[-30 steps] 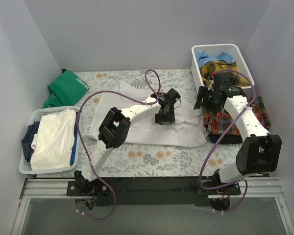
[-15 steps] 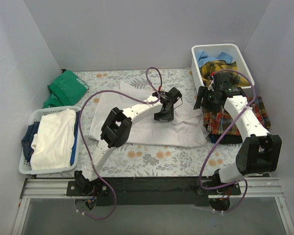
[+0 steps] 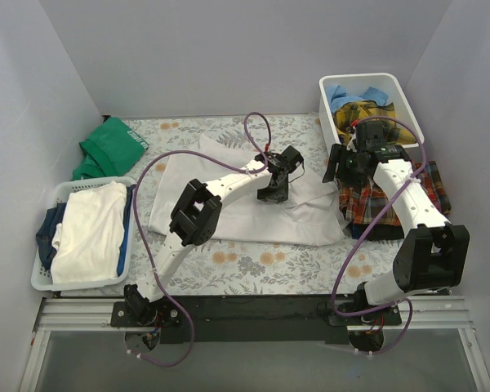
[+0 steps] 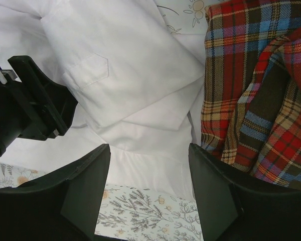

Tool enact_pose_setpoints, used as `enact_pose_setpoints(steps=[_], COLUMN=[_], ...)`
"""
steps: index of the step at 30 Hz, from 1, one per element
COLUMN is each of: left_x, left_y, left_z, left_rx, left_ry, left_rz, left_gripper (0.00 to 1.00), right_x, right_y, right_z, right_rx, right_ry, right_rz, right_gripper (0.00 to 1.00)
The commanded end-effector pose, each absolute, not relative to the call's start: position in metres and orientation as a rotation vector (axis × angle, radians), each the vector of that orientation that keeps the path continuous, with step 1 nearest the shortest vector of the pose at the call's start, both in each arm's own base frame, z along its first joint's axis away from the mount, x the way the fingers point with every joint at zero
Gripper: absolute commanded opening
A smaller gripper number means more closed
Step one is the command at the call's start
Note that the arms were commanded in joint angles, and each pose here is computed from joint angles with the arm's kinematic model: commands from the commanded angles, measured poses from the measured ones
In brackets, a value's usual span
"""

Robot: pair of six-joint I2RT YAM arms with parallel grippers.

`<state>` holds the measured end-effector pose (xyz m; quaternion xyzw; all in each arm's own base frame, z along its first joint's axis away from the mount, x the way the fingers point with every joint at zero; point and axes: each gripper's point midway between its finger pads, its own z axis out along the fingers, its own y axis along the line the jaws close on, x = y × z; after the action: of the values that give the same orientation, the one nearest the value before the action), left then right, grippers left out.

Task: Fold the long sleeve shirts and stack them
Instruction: Fold the shirt

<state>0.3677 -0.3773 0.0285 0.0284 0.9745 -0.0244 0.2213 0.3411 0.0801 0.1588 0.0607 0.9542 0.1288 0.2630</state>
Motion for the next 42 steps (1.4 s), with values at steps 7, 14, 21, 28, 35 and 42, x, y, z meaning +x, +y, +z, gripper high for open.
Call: enact_pose_setpoints(steps=[7,14,21,28,35,42], left_x=[0.365,0.381,0.386,0.389,0.384,0.333], left_y=[-0.38,-0.381,-0.381,-0.348,-0.25,-0.175], left_z=[0.029,0.081,0.126,0.162,0.241,0.252], left_rx=[0.107,0.072,0.043,-0.033,-0.237,-0.378], left_ry=[2.702,2.601,2.529,2.463,2.324,2.31], left_rz=[-0.072,-0.103,-0.149,-0.055,0.074,0.23], left_gripper=[0.13,0.1,0.05,0.0,0.0,0.0], right_x=[0.346,0.347,0.346,0.345,0.343,0.346], right_y=[0.08,0.081,0.082,0.082,0.086,0.09], right_z=[0.166,0.166,0.164,0.164,0.161,0.156], right_rx=[0.177,0.173,0.173,0.164,0.144,0.131], right_ry=[2.546,2.545,2.552,2.549,2.54,2.542], right_rz=[0.36,0.366,0.373,0.373,0.409,0.433], right_gripper=[0.71,0.71,0.71,0.71,0.71,0.71])
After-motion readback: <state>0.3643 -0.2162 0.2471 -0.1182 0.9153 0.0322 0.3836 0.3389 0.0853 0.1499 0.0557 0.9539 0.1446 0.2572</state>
